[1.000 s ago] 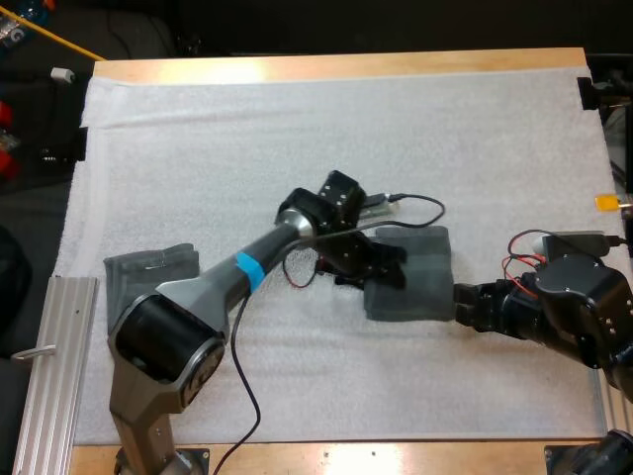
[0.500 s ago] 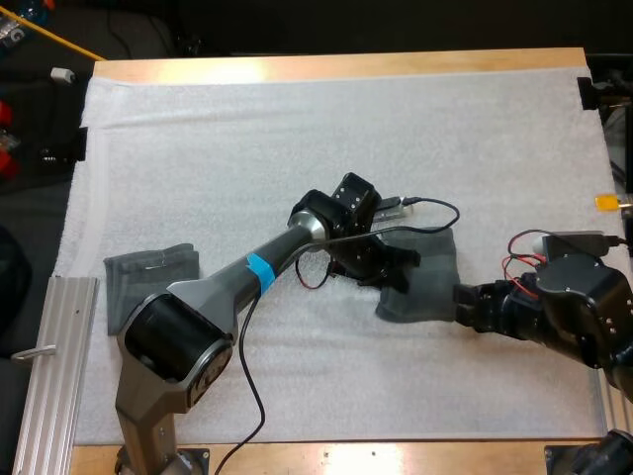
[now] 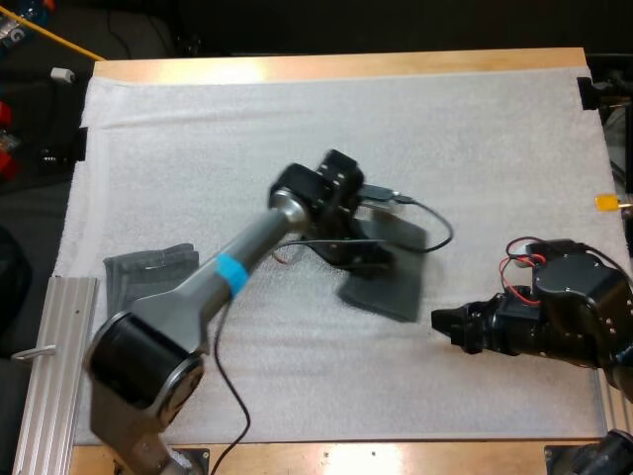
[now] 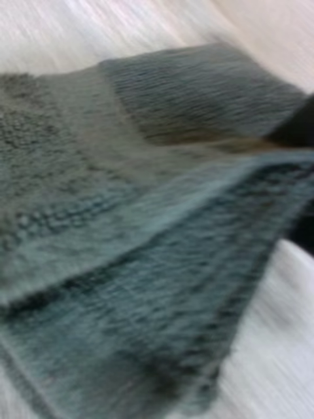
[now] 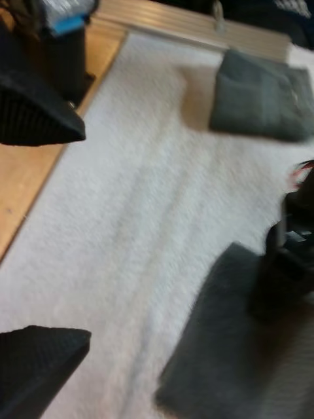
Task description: Pick towel from pile, fold and stack
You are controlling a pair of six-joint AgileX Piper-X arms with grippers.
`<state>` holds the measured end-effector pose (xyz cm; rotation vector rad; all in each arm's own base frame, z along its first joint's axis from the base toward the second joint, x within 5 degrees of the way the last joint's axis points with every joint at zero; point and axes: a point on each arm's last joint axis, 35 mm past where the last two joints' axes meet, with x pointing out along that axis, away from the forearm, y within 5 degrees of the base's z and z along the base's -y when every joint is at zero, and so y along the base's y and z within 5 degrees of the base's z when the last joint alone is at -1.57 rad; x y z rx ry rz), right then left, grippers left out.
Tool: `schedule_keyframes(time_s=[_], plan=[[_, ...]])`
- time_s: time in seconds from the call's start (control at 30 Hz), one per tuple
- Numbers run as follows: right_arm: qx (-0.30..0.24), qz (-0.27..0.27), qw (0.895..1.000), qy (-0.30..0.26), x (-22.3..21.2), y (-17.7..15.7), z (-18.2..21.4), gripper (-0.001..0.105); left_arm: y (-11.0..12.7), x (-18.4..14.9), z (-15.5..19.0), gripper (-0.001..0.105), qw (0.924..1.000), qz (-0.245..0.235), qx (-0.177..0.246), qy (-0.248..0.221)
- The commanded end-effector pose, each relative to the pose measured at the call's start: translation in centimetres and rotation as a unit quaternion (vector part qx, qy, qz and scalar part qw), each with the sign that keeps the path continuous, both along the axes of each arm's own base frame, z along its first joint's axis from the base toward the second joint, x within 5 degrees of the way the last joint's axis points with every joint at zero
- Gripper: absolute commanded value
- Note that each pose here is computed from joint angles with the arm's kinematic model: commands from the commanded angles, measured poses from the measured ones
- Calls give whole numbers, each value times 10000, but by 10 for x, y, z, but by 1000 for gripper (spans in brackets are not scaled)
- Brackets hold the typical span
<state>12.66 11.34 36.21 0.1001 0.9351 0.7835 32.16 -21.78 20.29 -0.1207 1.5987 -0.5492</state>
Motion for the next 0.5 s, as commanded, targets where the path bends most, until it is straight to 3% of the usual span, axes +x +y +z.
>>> schedule_keyframes(time_s=[0.0,0.27,0.47], plan=[[134,91,9999,-42,1,1,4,58,14,-1,16,0,9994,-90,249,-206],[298,71,9993,-213,3,4,7,58,75,-2,62,0,9986,237,311,-362],[290,71,9993,-203,3,3,7,58,124,-12,85,0,9955,441,776,-318]])
